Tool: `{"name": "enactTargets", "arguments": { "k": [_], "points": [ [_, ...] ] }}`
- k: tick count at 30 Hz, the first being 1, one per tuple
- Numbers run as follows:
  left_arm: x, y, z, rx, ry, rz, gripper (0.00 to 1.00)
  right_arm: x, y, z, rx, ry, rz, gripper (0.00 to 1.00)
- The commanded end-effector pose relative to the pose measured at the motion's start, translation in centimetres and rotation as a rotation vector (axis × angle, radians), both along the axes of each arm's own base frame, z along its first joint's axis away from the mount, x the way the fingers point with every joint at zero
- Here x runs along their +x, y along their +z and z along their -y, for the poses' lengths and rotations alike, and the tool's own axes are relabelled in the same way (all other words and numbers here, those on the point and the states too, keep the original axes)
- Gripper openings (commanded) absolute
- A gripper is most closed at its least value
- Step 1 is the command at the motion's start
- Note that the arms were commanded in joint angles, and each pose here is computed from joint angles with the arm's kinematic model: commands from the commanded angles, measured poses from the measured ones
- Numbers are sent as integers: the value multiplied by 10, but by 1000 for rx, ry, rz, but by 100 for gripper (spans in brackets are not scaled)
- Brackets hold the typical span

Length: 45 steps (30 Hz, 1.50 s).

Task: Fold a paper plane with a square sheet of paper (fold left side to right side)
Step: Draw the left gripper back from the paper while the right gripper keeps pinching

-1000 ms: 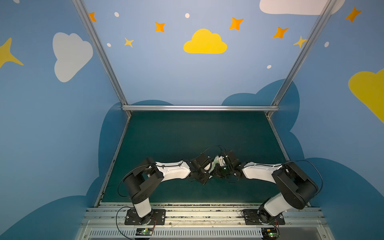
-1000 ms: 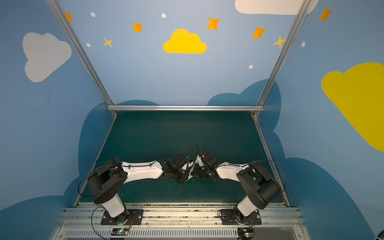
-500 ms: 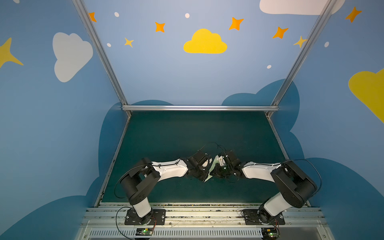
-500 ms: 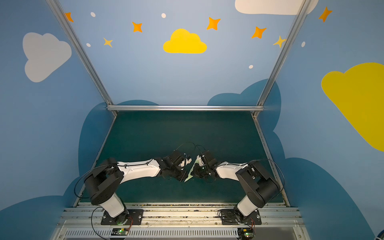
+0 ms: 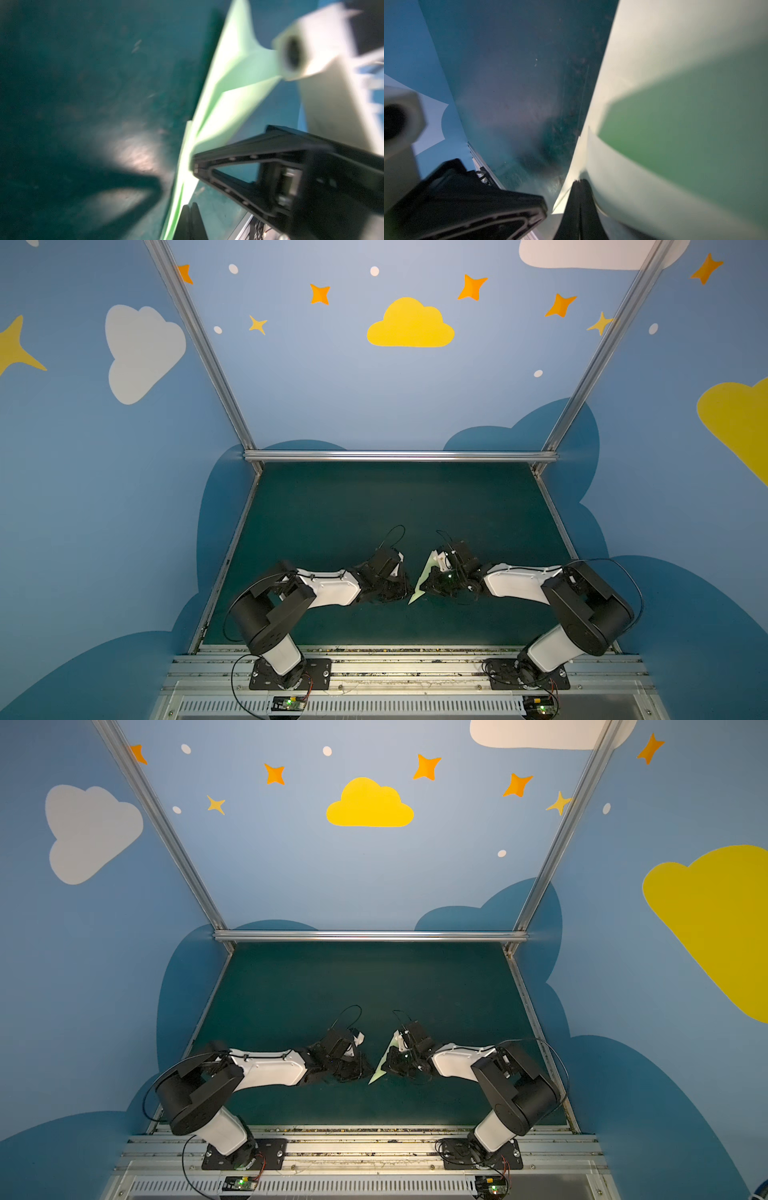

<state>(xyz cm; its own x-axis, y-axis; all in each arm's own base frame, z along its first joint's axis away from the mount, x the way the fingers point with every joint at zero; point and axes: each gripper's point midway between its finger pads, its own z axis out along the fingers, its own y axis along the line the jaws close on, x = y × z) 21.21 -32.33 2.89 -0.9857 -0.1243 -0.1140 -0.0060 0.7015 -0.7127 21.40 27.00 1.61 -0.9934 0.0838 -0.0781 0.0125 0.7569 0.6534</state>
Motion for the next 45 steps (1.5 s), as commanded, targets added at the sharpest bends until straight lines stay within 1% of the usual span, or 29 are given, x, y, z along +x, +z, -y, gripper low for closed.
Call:
{"name": "enactTargets", "arguments": {
  "k": [1, 9, 21, 34, 40, 45],
  "points": [
    [14, 24, 20, -116, 120, -1, 3, -13, -33, 26, -156, -42, -74, 0],
    [11, 17, 27, -54, 120, -8, 3, -14, -34, 26, -158, -42, -78, 0],
    [9, -4, 15, 37, 137, -29, 3, -14, -34, 26, -162, -43, -80, 0],
    [6, -19, 6, 124, 115, -34, 3, -17, -37, 28, -171, -44, -88, 0],
    [-1, -32, -1, 174, 95, -60, 3, -17, -39, 29, -178, -49, -91, 0],
    [-13, -42, -13, 218, 83, -95, 3, -17, -38, 29, -182, -52, -91, 0]
  ]
}}
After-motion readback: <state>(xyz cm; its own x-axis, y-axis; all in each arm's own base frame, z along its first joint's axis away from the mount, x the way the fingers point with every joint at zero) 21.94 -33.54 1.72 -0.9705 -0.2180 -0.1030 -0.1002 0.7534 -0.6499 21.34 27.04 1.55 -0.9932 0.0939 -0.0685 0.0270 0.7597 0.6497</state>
